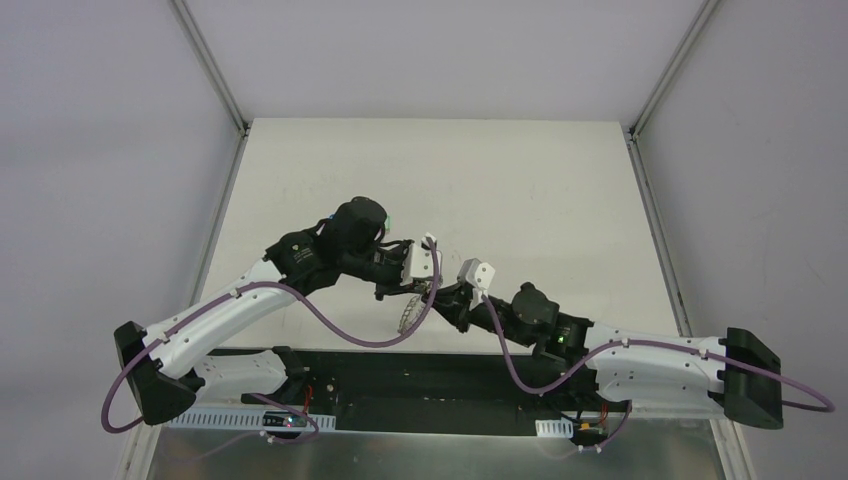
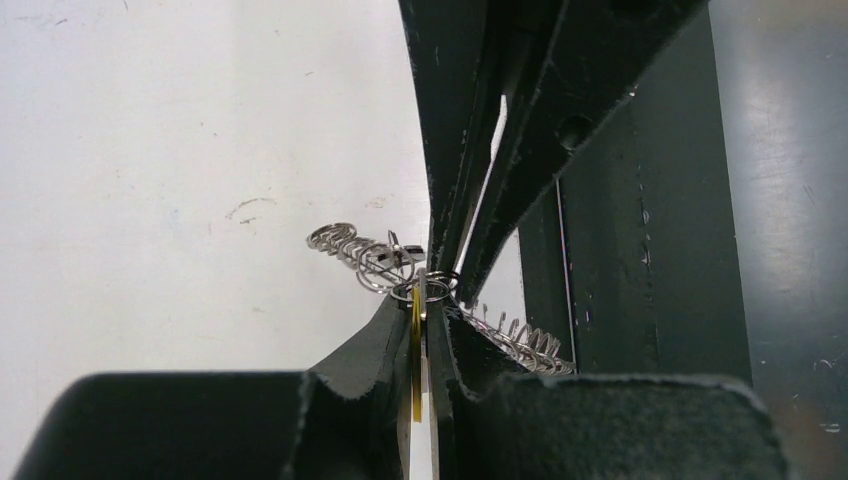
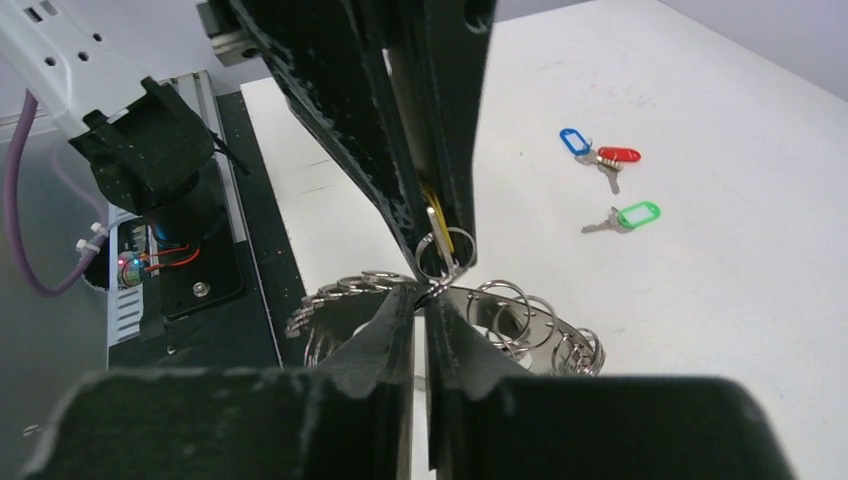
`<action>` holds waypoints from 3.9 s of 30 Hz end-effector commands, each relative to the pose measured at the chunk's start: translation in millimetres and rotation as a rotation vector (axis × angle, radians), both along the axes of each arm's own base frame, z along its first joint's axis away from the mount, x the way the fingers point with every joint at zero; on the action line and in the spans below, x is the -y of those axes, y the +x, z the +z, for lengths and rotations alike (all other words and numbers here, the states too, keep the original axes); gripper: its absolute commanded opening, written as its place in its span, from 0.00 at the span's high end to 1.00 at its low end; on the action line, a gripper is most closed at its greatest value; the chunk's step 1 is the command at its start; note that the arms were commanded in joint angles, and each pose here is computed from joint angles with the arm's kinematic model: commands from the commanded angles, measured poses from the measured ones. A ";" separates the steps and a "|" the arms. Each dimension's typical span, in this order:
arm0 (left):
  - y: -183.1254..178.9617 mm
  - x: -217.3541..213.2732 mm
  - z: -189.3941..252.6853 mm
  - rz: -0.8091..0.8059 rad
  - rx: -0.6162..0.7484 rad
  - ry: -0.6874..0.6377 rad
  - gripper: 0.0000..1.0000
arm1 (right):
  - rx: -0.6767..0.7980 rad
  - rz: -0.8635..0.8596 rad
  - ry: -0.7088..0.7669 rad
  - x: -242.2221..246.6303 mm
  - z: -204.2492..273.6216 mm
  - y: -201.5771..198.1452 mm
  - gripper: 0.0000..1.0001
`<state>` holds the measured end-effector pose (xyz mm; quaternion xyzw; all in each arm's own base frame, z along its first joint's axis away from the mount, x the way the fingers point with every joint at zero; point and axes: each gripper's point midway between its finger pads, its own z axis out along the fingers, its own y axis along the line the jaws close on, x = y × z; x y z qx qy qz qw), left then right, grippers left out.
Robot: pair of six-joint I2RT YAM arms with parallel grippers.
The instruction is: Remove the keys from the keyring
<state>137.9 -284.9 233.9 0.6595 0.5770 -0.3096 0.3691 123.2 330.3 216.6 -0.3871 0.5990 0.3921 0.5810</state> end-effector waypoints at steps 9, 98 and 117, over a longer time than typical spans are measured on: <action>-6.3 6.4 21.3 -0.037 0.023 -0.073 1.00 | 0.067 -0.113 0.213 26.6 57.9 12.3 1.00; 211.7 -205.7 41.9 1.747 -0.190 -0.427 0.01 | -0.373 -1.109 0.009 171.1 59.1 323.8 0.01; 199.5 -223.5 78.9 1.803 -0.123 -0.605 0.01 | -0.106 -1.162 0.178 233.5 151.3 244.3 0.01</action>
